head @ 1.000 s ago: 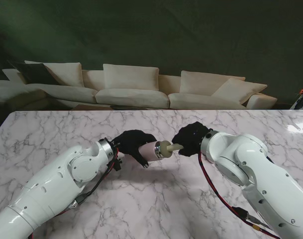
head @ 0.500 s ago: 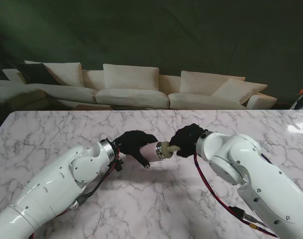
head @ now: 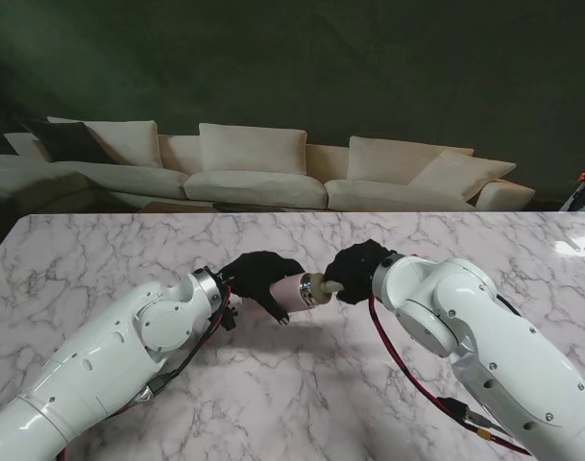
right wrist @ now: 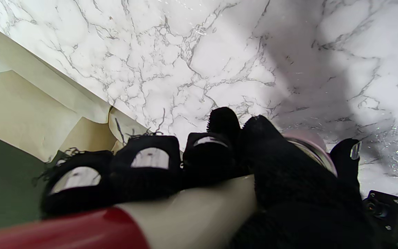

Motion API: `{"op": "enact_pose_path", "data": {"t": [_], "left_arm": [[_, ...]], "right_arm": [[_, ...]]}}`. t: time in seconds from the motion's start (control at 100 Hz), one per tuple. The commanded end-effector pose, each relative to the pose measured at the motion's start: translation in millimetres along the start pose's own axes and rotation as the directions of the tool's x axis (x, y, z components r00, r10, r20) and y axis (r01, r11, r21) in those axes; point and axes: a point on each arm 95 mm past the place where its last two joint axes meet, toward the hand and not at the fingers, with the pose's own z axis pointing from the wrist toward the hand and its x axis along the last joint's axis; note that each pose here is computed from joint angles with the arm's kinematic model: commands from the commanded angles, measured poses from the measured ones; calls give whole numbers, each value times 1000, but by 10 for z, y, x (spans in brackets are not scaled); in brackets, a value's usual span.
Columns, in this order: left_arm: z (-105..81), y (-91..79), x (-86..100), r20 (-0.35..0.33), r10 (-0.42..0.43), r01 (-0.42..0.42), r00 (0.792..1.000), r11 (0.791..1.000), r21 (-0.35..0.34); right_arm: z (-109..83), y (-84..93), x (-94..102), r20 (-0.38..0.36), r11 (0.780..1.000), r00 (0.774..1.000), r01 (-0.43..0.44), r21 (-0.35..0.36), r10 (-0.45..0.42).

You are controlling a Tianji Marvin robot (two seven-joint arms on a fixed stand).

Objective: Clean the thermos with cup brush

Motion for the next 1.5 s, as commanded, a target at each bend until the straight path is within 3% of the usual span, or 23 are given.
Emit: {"op": "enact_pose_path", "data": {"t": [0.0, 0.2, 0.57, 0.99, 1.11, 1.24, 1.49], "left_arm": [[137, -105, 188, -62, -1, 3, 998, 1000, 26], [144, -92, 187, -64, -2, 3, 998, 1000, 25], [150, -63, 182, -60, -7, 8, 998, 1000, 20], [125, -45, 165, -50, -7, 8, 999, 1000, 21], [115, -45, 161, -47, -9, 9, 999, 1000, 17], [102, -47, 151, -45, -7, 8, 999, 1000, 12], [79, -47, 136, -37, -9, 9, 999, 1000, 7]], "right_arm": [[42, -12, 95, -19, 1000, 1000, -11, 8, 11], [87, -25, 118, -8, 1000, 1000, 3, 6, -3], [67, -32, 120, -4, 986, 988, 155, -61, -156], [-73, -41, 17, 34, 947, 966, 260, -187, -258], [-107, -38, -28, 45, 919, 958, 285, -272, -284], [-137, -51, -93, 36, 897, 961, 268, -351, -273], [-302, -51, -178, 27, 876, 961, 263, -405, -276]]}}
